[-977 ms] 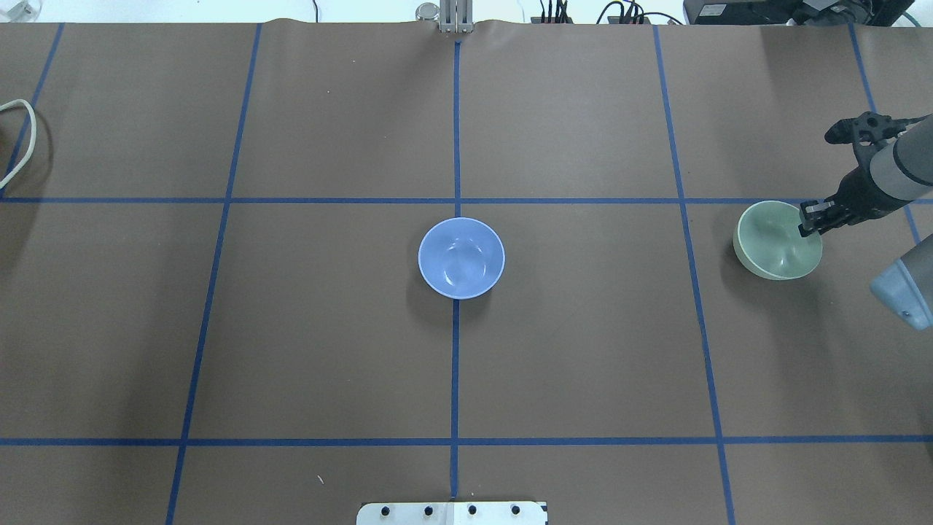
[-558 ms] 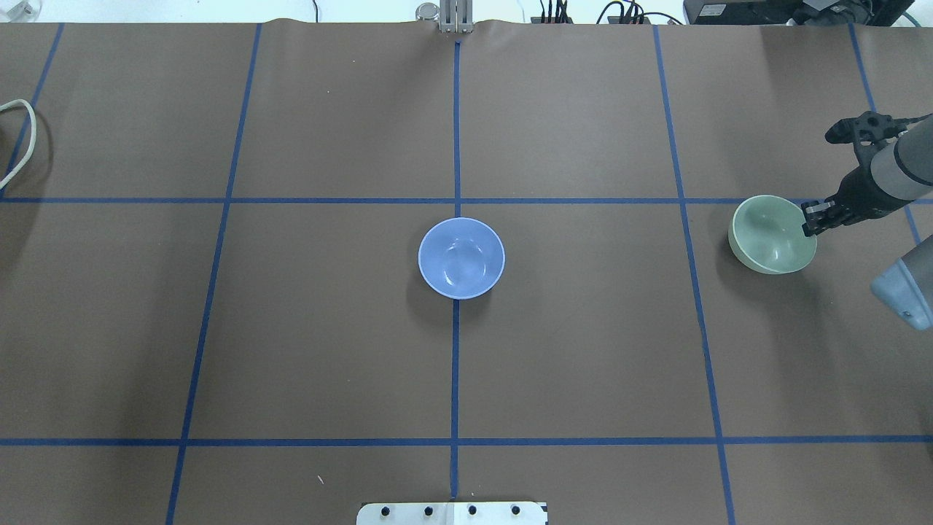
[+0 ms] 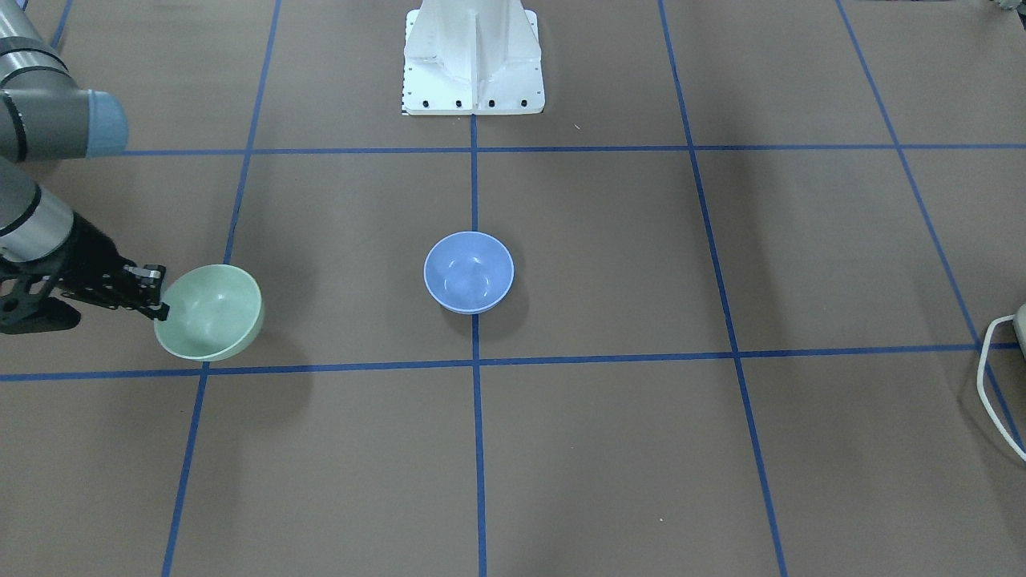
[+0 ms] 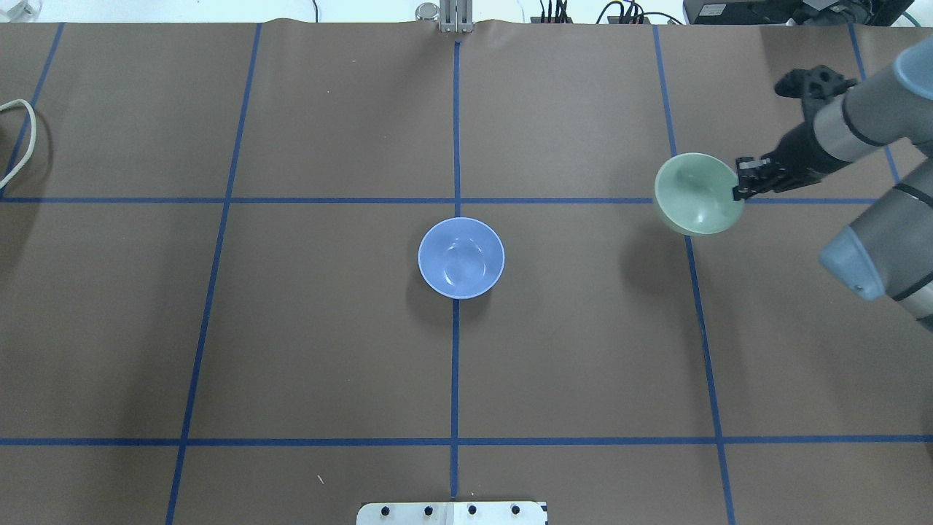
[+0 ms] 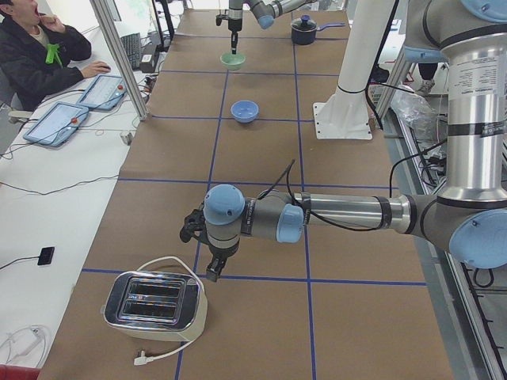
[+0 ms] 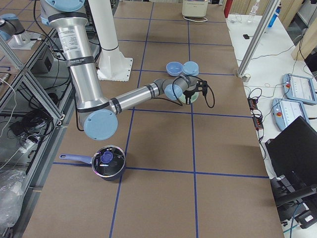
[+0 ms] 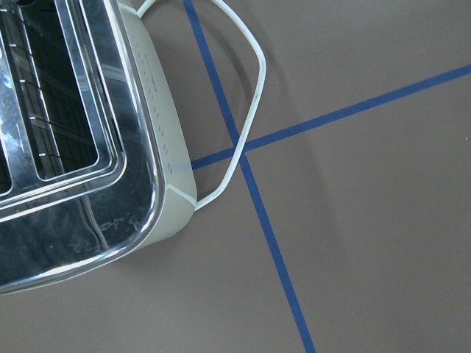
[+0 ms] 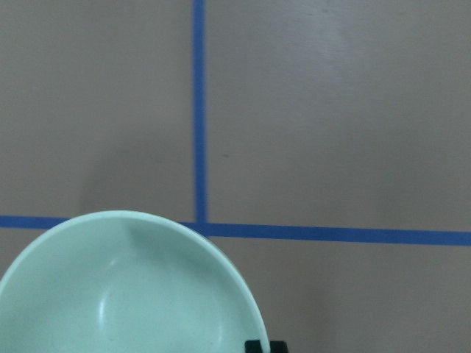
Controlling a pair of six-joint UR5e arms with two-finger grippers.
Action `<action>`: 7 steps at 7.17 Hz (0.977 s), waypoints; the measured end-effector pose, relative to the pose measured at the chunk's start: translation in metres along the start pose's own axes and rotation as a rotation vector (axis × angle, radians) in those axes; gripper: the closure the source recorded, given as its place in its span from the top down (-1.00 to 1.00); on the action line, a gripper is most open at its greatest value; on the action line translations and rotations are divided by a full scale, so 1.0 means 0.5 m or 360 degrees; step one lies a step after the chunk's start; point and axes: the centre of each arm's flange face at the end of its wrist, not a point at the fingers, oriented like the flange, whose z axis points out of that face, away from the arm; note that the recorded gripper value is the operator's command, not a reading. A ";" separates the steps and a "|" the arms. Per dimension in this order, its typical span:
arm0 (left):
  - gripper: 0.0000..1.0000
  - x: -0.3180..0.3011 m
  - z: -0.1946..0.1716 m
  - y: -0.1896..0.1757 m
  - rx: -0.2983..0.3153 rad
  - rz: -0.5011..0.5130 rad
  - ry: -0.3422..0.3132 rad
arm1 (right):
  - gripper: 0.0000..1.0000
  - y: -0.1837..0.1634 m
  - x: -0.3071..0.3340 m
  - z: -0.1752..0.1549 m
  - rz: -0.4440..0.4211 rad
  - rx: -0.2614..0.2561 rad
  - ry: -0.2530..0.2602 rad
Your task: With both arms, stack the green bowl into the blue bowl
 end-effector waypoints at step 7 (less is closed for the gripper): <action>0.96 -0.011 0.012 0.005 -0.0018 -0.0018 0.0005 | -1.00 0.243 -0.546 0.142 0.0269 0.0107 0.0045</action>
